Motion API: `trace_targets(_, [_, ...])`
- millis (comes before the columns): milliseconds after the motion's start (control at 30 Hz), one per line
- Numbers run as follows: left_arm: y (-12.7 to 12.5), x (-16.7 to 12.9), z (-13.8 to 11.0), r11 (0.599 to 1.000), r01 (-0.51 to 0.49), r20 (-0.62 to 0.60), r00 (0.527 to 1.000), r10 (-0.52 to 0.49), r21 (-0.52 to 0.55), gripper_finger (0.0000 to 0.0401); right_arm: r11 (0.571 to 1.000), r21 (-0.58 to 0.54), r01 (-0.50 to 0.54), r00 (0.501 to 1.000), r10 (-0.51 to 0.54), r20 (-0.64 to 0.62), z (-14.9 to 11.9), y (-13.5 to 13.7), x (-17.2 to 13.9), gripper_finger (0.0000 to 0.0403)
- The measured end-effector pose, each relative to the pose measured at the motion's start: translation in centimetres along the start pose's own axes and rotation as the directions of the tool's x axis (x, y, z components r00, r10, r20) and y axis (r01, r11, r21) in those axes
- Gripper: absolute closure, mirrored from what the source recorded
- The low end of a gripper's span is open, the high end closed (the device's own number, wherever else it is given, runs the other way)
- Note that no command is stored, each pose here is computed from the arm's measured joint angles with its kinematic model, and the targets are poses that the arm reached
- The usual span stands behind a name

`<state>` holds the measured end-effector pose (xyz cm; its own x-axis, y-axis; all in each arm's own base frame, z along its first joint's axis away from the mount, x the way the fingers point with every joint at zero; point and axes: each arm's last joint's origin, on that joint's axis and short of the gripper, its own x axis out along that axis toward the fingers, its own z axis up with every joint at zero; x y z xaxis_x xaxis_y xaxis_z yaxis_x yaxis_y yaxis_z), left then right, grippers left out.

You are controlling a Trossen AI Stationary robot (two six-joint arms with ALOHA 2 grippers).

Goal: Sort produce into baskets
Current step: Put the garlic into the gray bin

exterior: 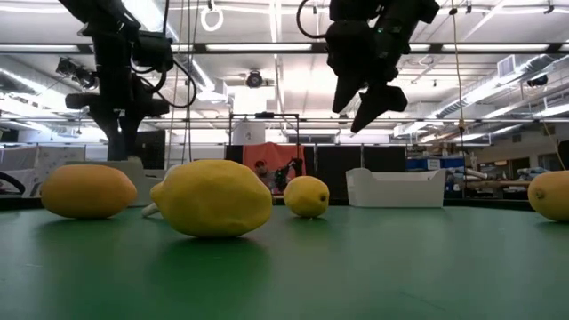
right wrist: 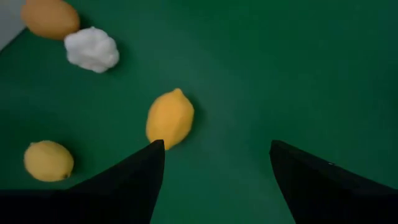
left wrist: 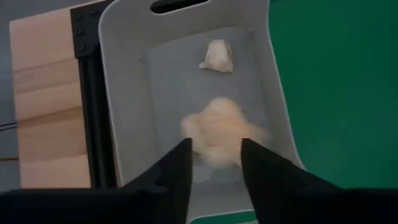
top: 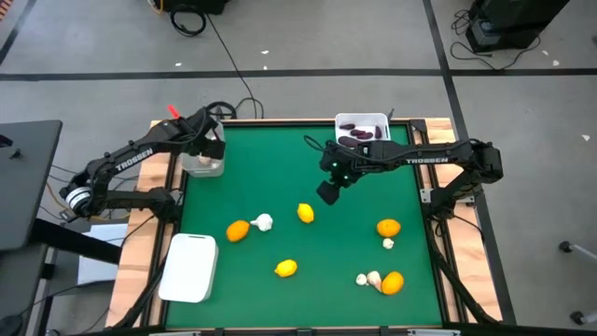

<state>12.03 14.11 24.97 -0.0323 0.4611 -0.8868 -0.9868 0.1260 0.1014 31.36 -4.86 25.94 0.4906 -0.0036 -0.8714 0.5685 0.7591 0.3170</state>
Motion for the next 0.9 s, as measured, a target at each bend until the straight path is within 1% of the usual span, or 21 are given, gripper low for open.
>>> trace_targets(100, [0.0, 0.0, 0.0, 0.999, 0.004, 0.0, 1.0, -0.004, 0.04, 0.0219, 1.0, -0.004, -0.014, 1.0, 0.014, 0.014, 0.2, 0.1, 0.0, 0.0103])
trace_targets(133, [-0.1, 0.0, 0.0, 0.997, 0.023, -0.003, 1.0, -0.022, 0.067, 0.0211, 1.0, -0.005, -0.016, 1.0, 0.016, 0.017, 0.2, 0.1, 0.0, 0.0103])
trace_targets(200, [-0.6, -0.1, 0.1, 0.986, 0.1, -0.016, 0.995, -0.098, 0.137, 0.0201, 1.0, -0.007, -0.019, 1.0, 0.019, 0.019, 0.2, 0.2, 0.0, 0.0103])
trace_targets(233, [-1.0, -0.2, 0.1, 0.971, 0.154, -0.02, 0.988, -0.153, 0.18, 0.0199, 1.0, -0.011, -0.022, 0.999, 0.022, 0.022, 0.2, 0.3, 0.0, 0.0103])
trace_targets(267, [-1.5, -0.4, 0.1, 0.949, 0.222, -0.024, 0.975, -0.222, 0.226, 0.0199, 1.0, -0.015, -0.027, 0.999, 0.028, 0.03, 0.2, 0.5, 0.0, 0.0103])
trace_targets(300, [-2.2, -0.6, 0.0, 0.917, 0.292, -0.028, 0.955, -0.296, 0.271, 0.0199, 0.999, -0.021, -0.031, 0.999, 0.032, 0.041, 0.2, 0.6, 0.0, 0.0103])
trace_targets(333, [-2.9, -0.9, 0.0, 0.877, 0.357, -0.032, 0.93, -0.367, 0.32, 0.0199, 0.999, -0.024, -0.041, 0.998, 0.042, 0.054, 0.3, 0.8, 0.0, 0.0103])
trace_targets(367, [-3.7, -1.3, -0.2, 0.828, 0.42, -0.042, 0.898, -0.437, 0.37, 0.0199, 0.998, -0.028, -0.051, 0.996, 0.053, 0.068, 0.4, 1.0, 0.0, 0.0103])
trace_targets(433, [-5.4, -2.2, -0.8, 0.71, 0.527, -0.071, 0.823, -0.564, 0.467, 0.0199, 0.996, -0.035, -0.077, 0.992, 0.081, 0.101, 0.7, 1.3, 0.0, 0.0103])
trace_targets(500, [-6.9, -3.2, -1.8, 0.594, 0.588, -0.109, 0.755, -0.647, 0.548, 0.0199, 0.995, -0.03, -0.098, 0.986, 0.101, 0.134, 1.0, 1.5, -0.1, 0.0103])
trace_targets(567, [-8.1, -4.2, -3.0, 0.496, 0.613, -0.146, 0.707, -0.692, 0.616, 0.0199, 0.993, -0.018, -0.116, 0.98, 0.118, 0.161, 1.2, 1.6, -0.1, 0.0103])
trace_targets(600, [-8.6, -4.6, -3.6, 0.456, 0.62, -0.163, 0.688, -0.707, 0.639, 0.0199, 0.992, -0.012, -0.124, 0.978, 0.124, 0.169, 1.3, 1.7, -0.2, 0.0103])
trace_targets(700, [-10.3, -5.7, -5.3, 0.361, 0.617, -0.186, 0.644, -0.742, 0.699, 0.0196, 0.991, -0.004, -0.131, 0.975, 0.13, 0.183, 1.3, 2.0, -0.2, 0.0103])
trace_targets(767, [-11.2, -6.2, -6.5, 0.304, 0.618, -0.214, 0.622, -0.753, 0.725, 0.0193, 0.992, 0.001, -0.124, 0.975, 0.121, 0.187, 1.1, 2.2, -0.1, 0.0103])
trace_targets(800, [-11.7, -6.5, -6.9, 0.273, 0.619, -0.223, 0.604, -0.765, 0.736, 0.019, 0.992, -0.001, -0.123, 0.975, 0.121, 0.187, 1.1, 2.3, -0.1, 0.0103])
trace_targets(833, [-12.0, -6.7, -7.4, 0.249, 0.621, -0.237, 0.593, -0.77, 0.743, 0.0187, 0.992, -0.004, -0.125, 0.975, 0.124, 0.185, 1.0, 2.4, -0.1, 0.0103])
trace_targets(900, [-12.7, -6.8, -8.5, 0.213, 0.624, -0.274, 0.589, -0.76, 0.752, 0.0178, 0.992, 0.001, -0.129, 0.975, 0.127, 0.181, 0.8, 2.7, -0.1, 0.0103])
